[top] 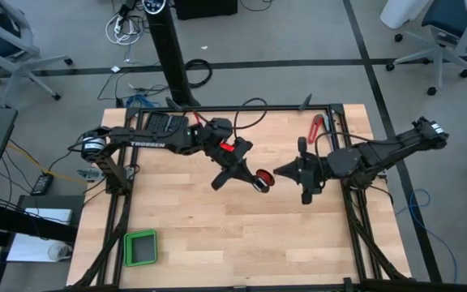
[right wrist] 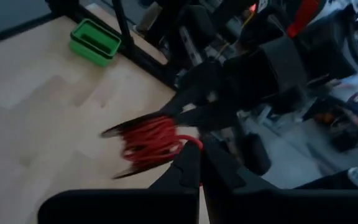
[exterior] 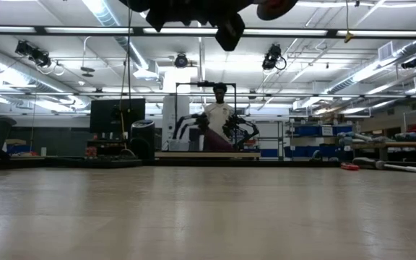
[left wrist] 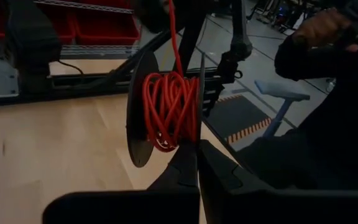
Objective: Coil cords
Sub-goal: Coil the red wire onto the black spool
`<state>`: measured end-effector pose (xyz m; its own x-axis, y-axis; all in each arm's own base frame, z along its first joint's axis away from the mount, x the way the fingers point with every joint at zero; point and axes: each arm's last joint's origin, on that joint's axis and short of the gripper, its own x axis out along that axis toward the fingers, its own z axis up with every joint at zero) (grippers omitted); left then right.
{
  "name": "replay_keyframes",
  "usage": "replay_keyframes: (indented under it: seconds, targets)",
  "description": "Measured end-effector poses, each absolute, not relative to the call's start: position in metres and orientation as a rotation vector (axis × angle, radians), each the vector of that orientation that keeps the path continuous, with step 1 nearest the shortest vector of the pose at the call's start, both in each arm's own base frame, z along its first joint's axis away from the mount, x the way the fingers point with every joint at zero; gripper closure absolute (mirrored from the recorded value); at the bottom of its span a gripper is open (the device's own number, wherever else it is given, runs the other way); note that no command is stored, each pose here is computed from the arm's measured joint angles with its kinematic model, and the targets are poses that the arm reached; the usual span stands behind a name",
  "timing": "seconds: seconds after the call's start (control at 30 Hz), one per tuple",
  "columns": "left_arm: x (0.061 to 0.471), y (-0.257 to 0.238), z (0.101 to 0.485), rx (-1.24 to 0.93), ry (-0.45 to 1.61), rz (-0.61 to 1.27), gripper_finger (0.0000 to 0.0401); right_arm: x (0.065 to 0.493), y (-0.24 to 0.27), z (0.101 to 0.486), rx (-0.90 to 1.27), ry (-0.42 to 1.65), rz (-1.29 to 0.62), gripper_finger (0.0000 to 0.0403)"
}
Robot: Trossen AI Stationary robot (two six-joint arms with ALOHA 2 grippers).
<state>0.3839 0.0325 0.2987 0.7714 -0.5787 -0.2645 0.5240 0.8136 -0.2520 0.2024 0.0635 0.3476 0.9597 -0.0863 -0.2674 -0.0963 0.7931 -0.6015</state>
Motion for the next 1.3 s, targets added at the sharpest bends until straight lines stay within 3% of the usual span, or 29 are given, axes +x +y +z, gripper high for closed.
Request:
replay_keyframes:
  seconds: [0.6,1.3]
  targets:
    - [0.389,0.013,0.312,-0.069,0.191,-0.657,0.0400,0.241,0.038,0.340,-0.814,0.234,0.064,0.0401]
    - [0.392,0.015,0.325,0.159,0.002,-0.567,0.0400,0.244,0.022,0.330,-0.551,0.295,0.179,0.0380]
